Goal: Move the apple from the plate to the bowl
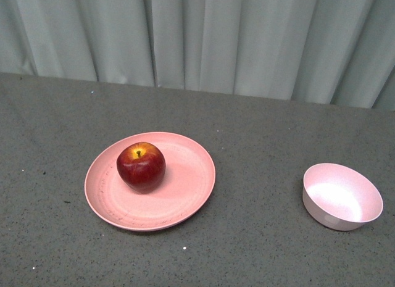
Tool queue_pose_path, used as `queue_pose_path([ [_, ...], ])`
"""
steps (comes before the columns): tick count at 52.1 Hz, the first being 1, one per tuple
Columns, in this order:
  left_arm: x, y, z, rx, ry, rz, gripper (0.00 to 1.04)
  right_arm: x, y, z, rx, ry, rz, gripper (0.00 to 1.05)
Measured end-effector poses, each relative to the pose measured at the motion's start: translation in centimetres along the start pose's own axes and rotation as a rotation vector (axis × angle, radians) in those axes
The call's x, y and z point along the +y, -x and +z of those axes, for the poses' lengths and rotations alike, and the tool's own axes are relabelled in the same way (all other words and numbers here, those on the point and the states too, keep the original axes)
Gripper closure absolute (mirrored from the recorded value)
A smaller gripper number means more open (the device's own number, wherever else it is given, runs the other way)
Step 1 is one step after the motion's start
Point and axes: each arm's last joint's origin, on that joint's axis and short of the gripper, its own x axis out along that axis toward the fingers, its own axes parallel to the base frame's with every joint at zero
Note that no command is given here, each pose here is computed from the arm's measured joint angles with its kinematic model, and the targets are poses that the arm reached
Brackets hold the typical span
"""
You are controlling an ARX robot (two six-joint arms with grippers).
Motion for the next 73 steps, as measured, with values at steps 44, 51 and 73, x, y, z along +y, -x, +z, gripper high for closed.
queue_pose_path([
  [44, 0.00, 0.00, 0.00, 0.000, 0.000, 0.000, 0.07, 0.00, 0.00, 0.00, 0.000, 0.000, 0.000, 0.09],
  [51, 0.00, 0.00, 0.00, 0.000, 0.000, 0.000, 0.07, 0.00, 0.00, 0.00, 0.000, 0.000, 0.000, 0.09],
  [73, 0.00, 0.00, 0.00, 0.000, 0.000, 0.000, 0.07, 0.00, 0.00, 0.00, 0.000, 0.000, 0.000, 0.09],
])
